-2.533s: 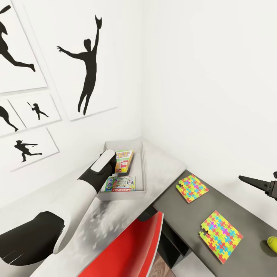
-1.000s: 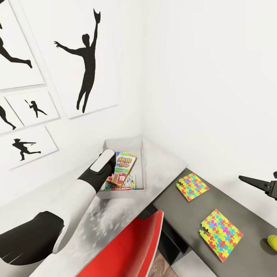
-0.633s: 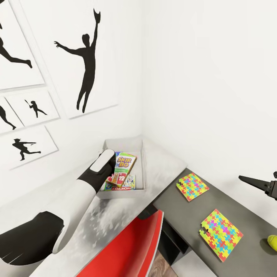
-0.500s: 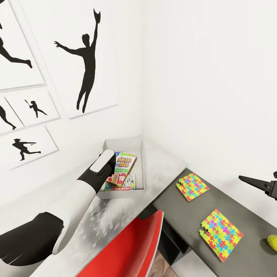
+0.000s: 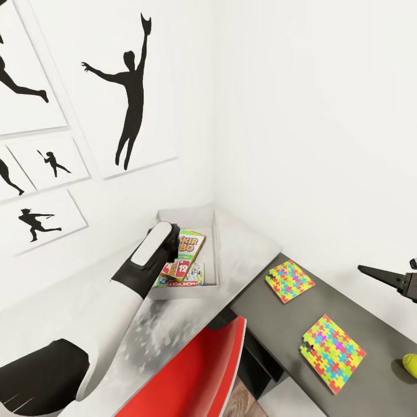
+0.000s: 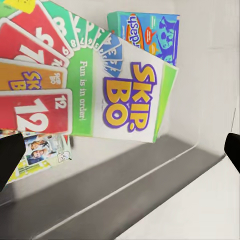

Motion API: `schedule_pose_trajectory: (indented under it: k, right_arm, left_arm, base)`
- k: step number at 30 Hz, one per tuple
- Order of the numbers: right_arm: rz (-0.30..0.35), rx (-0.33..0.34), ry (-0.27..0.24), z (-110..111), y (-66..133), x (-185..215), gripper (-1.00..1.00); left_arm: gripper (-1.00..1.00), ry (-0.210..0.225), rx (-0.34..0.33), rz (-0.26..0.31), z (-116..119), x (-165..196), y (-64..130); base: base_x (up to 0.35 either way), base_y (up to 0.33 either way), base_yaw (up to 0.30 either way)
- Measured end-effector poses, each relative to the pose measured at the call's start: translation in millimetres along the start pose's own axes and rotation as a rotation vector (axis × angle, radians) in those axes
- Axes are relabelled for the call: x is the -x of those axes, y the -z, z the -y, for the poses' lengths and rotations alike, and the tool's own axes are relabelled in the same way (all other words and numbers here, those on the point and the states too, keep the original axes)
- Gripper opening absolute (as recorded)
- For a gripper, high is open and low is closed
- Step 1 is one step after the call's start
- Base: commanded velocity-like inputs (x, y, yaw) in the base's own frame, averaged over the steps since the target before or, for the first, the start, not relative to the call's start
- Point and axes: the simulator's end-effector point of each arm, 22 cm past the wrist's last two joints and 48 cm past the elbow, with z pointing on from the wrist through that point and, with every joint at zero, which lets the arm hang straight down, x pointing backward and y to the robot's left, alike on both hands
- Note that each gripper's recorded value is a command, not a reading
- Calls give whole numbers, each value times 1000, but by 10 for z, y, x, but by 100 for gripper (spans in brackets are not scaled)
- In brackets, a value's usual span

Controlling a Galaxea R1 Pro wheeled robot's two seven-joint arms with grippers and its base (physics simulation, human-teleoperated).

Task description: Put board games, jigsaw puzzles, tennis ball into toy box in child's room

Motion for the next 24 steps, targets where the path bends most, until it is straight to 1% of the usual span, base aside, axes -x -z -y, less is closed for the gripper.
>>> schedule_pose_trajectory:
  k: [1, 2, 3, 4, 5, 6, 8, 9, 10, 11, 12, 13, 14, 16, 17, 18, 19, 21, 22, 24]
  right_arm:
    - [-3, 2, 0, -3, -9, -12, 100]
    - [-3, 2, -1, -2, -10, -12, 100]
    - [-6, 3, -1, -4, -20, -27, 100]
    - [-7, 3, -1, -4, -21, -27, 100]
    - [-10, 5, -2, -7, -31, -41, 100]
    - [-10, 5, -2, -6, -32, -41, 100]
    - [-17, 9, -3, -13, -53, -69, 100]
    - [-17, 9, -3, -12, -55, -70, 100]
    - [-20, 11, -4, -16, -63, -82, 100]
    - [-24, 13, -5, -19, -73, -96, 100]
    - [-24, 13, -5, -18, -75, -97, 100]
    - [-27, 14, -6, -21, -84, -111, 100]
    - [-28, 14, -6, -21, -86, -111, 100]
    - [-34, 20, -10, -29, -113, -150, 100]
    - [-35, 20, -11, -28, -115, -151, 100]
    - [-35, 30, -21, -42, -154, -197, 100]
    - [-35, 31, -21, -44, -156, -198, 100]
    - [-28, 45, -32, -64, -202, -241, 100]
    - [-28, 46, -32, -64, -204, -242, 100]
    - [-19, 62, -40, -92, -239, -271, 100]
  left_arm:
    - [100, 3, -17, -14, 30, -38, 62]
    - [100, 3, -17, -14, 31, -39, 63]
    - [100, 6, -36, -28, 64, -79, 130]
    - [100, 6, -37, -28, 65, -80, 131]
    - [100, 7, -57, -42, 101, -119, 202]
    - [100, 7, -58, -42, 102, -120, 203]
    - [100, -1, -106, -69, 187, -215, 364]
    - [100, -2, -106, -69, 188, -216, 364]
    - [100, -17, -133, -83, 230, -284, 455]
    - [100, -42, -162, -97, 268, -373, 553]
    - [100, -43, -163, -97, 269, -375, 554]
    - [100, -77, -195, -110, 303, -474, 658]
    - [100, -78, -196, -110, 304, -476, 659]
    - [100, -163, -264, -128, 358, -686, 871]
    - [100, -165, -265, -128, 359, -688, 873]
    - [100, -262, -339, -138, 399, -898, 1093]
    - [100, -267, -343, -138, 400, -908, 1105]
    - [100, -372, -422, -150, 426, -1136, 1344]
    - [100, -374, -423, -150, 426, -1138, 1346]
    - [100, -480, -490, -165, 422, -1339, 1558]
  base:
    - [0, 0, 0]
    - [0, 0, 0]
    - [0, 0, 0]
    - [0, 0, 0]
    - [0, 0, 0]
    - [0, 0, 0]
    - [0, 0, 0]
    - [0, 0, 0]
    - [0, 0, 0]
    - [0, 0, 0]
    - [0, 0, 0]
    - [0, 0, 0]
    - [0, 0, 0]
    - [0, 0, 0]
    - [0, 0, 0]
    - [0, 0, 0]
    - [0, 0, 0]
    - [0, 0, 0]
    - [0, 0, 0]
    - [0, 0, 0]
